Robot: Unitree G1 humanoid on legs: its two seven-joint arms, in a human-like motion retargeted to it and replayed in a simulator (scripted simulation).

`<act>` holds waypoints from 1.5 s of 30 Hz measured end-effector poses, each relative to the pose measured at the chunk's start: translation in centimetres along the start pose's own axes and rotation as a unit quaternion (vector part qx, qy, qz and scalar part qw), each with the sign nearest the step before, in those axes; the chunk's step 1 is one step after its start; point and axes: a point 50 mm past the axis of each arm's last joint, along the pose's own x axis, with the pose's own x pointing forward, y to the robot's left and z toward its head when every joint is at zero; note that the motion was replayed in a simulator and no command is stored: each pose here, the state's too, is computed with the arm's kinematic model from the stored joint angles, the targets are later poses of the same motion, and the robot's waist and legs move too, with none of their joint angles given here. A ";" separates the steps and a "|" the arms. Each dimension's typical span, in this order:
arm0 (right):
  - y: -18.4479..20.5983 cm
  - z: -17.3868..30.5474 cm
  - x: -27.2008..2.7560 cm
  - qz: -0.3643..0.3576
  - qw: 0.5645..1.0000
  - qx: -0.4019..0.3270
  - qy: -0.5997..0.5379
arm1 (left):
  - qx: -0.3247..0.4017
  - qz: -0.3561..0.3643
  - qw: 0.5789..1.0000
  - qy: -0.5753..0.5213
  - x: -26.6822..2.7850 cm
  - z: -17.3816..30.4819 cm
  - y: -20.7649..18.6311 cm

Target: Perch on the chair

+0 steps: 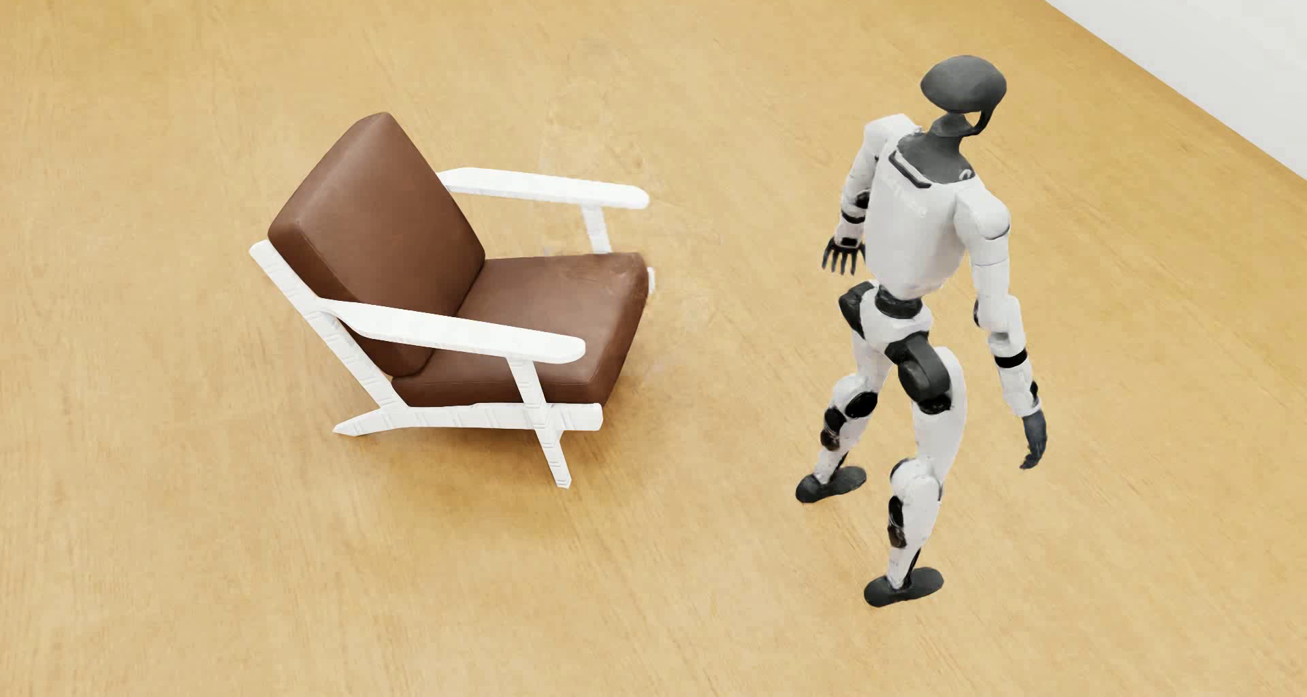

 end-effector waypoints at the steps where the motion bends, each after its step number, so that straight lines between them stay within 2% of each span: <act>1: 0.1 0.3 0.0 -0.002 1.000 0.004 -0.004 | 0.003 -0.006 1.000 0.001 0.0 -0.1 -0.2; 9: 0.9 0.8 -0.1 0.014 1.000 -0.008 -0.025 | 0.013 0.000 1.000 -0.004 0.1 0.0 0.4; 12: 0.9 0.9 -0.1 0.020 0.999 -0.026 -0.034 | 0.003 0.013 1.000 -0.027 0.2 1.6 0.9; 15: 0.1 0.2 -0.1 0.023 0.997 -0.065 -0.035 | 0.004 0.007 0.998 -0.055 0.1 3.1 0.5; 17: -0.8 -0.1 -0.1 0.008 0.998 -0.058 -0.032 | 0.018 -0.010 0.998 -0.063 0.0 3.4 0.1; 23: -0.8 -1.0 -0.2 0.002 0.998 -0.049 -0.029 | 0.009 -0.023 0.999 -0.032 0.1 1.2 0.1; 27: -0.8 0.1 -0.2 -0.002 0.997 -0.060 -0.052 | 0.002 -0.012 0.999 -0.045 0.1 1.2 0.8; 28: -0.2 -1.1 -0.3 -0.021 0.999 -0.016 -0.025 | -0.007 -0.033 0.999 0.001 -0.1 -0.5 -0.3; 32: -0.1 -0.8 -0.4 -0.036 0.999 0.020 -0.032 | 0.033 -0.045 0.998 -0.003 -0.3 -1.2 -1.0; 38: 0.7 0.9 -0.3 -0.016 0.998 0.035 -0.049 | 0.043 -0.022 0.999 0.003 0.0 -1.4 0.7; 45: 0.8 0.7 -0.3 0.001 0.998 0.035 -0.045 | 0.089 -0.001 0.994 -0.063 0.3 2.6 2.7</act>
